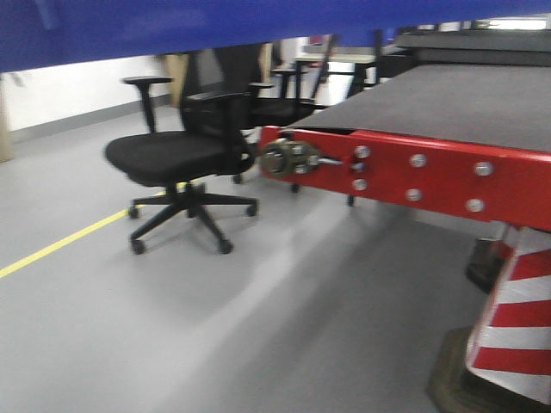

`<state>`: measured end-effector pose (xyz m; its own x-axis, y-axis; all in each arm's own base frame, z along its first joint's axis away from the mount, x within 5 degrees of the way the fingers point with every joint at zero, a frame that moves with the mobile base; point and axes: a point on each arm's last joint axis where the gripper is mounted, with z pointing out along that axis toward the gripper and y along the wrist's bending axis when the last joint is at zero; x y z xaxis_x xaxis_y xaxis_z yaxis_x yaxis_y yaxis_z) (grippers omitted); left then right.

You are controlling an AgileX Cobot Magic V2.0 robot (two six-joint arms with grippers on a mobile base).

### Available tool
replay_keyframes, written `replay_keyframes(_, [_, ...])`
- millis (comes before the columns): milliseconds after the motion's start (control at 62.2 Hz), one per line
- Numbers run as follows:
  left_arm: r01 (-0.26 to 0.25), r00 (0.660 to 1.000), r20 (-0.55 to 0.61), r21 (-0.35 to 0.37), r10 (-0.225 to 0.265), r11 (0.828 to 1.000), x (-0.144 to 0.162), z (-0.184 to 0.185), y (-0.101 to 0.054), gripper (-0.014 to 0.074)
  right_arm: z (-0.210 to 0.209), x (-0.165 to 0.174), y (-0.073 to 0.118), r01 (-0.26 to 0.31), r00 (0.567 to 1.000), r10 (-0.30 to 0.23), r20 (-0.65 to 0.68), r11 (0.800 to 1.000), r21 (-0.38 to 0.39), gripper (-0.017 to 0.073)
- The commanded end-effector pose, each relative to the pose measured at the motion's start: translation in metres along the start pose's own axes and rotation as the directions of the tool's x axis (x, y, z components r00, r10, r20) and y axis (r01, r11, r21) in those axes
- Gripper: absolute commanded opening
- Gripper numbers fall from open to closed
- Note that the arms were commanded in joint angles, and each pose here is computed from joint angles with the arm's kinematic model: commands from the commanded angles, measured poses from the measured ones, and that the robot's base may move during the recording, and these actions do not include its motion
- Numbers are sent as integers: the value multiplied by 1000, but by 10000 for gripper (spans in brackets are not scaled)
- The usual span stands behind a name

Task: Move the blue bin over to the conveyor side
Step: 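Drive the base across the floor toward the red-framed conveyor, then hold the bin with both grippers while aligning at the conveyor edge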

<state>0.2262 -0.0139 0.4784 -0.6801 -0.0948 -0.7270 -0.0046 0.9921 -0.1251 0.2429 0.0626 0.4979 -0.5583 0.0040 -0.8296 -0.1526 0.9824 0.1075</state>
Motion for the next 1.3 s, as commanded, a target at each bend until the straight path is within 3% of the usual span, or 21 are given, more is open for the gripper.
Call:
replay_keyframes(0, [-19, 994, 105, 15, 17, 1000, -7, -12, -2, -17, -16, -13, -2, 23, 988, -25, 152, 1000, 13, -81])
replay_keyframes(1286, [-19, 994, 105, 15, 17, 1000, -7, -12, -2, -17, -16, -13, -2, 23, 988, -25, 154, 1000, 12, -81])
